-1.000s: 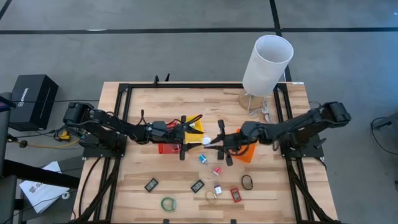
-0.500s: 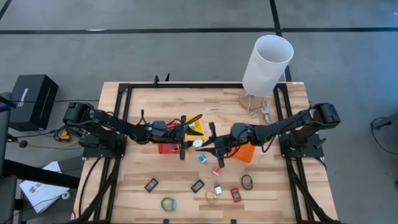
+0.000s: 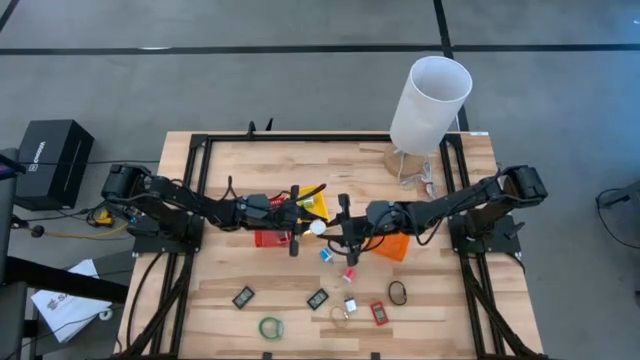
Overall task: Pick & Place Office items
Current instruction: Put the white wrist watch into the red bin
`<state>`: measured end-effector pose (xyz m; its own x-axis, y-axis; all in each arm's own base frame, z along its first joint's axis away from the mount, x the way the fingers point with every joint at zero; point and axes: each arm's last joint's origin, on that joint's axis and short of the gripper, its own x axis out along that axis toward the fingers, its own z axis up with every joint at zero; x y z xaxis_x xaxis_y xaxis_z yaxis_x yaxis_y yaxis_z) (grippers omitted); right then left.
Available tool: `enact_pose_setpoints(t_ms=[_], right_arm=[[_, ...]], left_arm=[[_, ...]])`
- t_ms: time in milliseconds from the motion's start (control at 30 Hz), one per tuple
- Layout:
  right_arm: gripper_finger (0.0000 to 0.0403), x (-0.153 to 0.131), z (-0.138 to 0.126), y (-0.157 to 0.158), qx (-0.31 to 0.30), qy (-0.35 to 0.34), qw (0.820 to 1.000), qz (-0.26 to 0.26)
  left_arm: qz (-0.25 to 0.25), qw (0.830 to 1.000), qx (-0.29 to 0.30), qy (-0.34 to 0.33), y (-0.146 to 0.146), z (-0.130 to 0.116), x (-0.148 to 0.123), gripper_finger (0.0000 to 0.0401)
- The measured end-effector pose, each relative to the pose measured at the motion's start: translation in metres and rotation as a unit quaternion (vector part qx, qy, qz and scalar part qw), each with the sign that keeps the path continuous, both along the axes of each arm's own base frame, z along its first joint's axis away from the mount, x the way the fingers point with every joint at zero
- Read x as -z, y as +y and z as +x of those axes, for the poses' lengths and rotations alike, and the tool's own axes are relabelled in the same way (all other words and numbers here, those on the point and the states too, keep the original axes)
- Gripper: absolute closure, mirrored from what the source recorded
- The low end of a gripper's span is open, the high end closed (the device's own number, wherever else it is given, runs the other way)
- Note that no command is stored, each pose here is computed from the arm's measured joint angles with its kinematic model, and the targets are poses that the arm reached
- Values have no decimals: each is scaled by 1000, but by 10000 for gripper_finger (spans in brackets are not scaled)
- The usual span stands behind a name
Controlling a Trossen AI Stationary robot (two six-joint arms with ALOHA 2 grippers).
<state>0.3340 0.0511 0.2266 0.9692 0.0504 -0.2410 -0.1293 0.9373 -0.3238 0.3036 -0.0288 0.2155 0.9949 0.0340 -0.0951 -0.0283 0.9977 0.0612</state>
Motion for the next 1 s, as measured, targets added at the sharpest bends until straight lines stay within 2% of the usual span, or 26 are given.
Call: enact_pose_setpoints(t_ms=[100, 233, 400, 467, 667, 1000], right_arm=[[295, 3, -1, 0, 3, 17, 1000, -4], [258, 7, -5, 0, 38, 49, 998, -22], [225, 11, -15, 6, 71, 99, 991, -52], [216, 9, -16, 8, 73, 97, 991, -55], [206, 9, -19, 15, 75, 103, 992, -18], [211, 12, -20, 15, 94, 112, 989, 30]], left_arm=[[9, 999, -26, 20, 1, -1, 4, 395], [39, 995, -71, 56, 4, -4, 7, 391], [47, 989, -107, 85, 8, -22, -9, 394], [38, 987, -119, 106, 10, -33, -15, 394], [0, 975, -143, 171, 17, -62, -23, 385], [-49, 931, -193, 306, 35, -77, 3, 384]])
